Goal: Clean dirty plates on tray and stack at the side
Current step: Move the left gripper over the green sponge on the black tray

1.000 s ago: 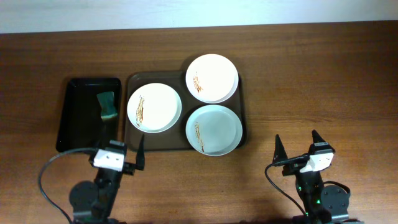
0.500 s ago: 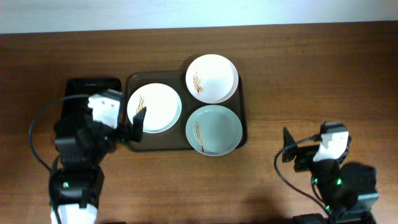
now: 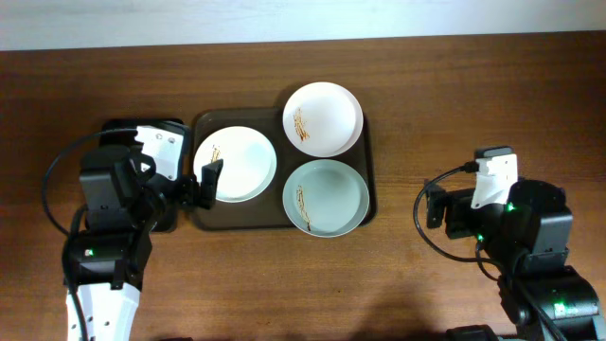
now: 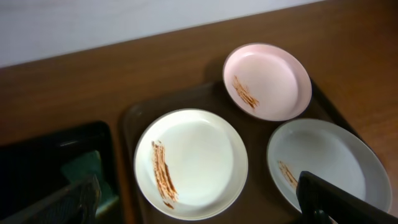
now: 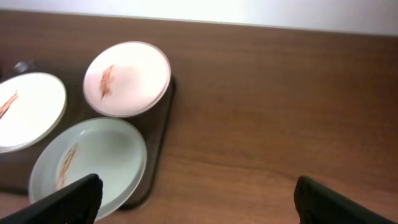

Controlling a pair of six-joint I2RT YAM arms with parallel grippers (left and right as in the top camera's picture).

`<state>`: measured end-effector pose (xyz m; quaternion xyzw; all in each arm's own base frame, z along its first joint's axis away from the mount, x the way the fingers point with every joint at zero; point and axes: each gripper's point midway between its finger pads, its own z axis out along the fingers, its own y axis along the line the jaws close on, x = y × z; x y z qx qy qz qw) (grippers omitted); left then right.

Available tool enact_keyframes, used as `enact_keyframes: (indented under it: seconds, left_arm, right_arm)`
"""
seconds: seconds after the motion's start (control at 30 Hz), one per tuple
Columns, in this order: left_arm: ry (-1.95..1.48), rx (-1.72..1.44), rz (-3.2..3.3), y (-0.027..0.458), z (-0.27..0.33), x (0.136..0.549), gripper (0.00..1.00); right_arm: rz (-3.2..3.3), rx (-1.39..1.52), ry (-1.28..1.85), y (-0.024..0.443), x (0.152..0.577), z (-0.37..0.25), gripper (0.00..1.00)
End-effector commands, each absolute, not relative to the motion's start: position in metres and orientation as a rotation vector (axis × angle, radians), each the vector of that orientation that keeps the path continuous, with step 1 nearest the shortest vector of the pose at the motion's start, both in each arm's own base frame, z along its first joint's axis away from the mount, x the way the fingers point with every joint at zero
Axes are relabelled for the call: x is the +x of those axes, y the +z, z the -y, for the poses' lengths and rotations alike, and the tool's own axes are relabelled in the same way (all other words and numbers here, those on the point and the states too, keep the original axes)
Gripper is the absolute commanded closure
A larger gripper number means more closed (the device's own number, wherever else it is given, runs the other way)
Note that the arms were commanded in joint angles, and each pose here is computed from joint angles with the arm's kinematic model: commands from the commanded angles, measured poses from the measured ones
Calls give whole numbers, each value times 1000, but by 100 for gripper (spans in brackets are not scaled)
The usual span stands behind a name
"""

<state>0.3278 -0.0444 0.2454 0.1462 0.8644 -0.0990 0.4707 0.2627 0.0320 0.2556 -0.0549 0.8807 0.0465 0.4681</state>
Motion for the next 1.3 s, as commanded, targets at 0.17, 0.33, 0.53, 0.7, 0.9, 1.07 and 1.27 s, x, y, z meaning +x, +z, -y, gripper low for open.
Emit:
enact_keyframes:
  seconds: [0.17, 0.33, 0.53, 0.7, 0.9, 1.07, 1.27]
  left_arm:
    - [-540, 509, -2072, 255, 86, 306, 1]
    - [-605, 537, -2054, 258, 94, 301, 1]
    - [-579, 417, -2065, 263, 85, 312, 1]
    - [-515, 173, -2049, 275, 64, 334, 1]
    - [-523, 57, -2114, 259, 56, 346, 1]
    - [-480, 4, -2193, 259, 47, 358, 1]
    - [-354, -64, -2315, 265, 29, 357, 1]
  right_arm:
    - [-2198, -314, 473, 248, 262, -85, 2]
    - [-2251, -317, 508, 235, 268, -89, 2]
    - [-2296, -216, 555, 226, 278, -90, 1]
    - [-2299, -164, 579, 227, 281, -90, 0]
    - [-2273, -16, 637, 236, 289, -90, 5]
    - [-2264, 22, 656, 238, 291, -90, 0]
    - [-2242, 16, 654, 242, 294, -90, 2]
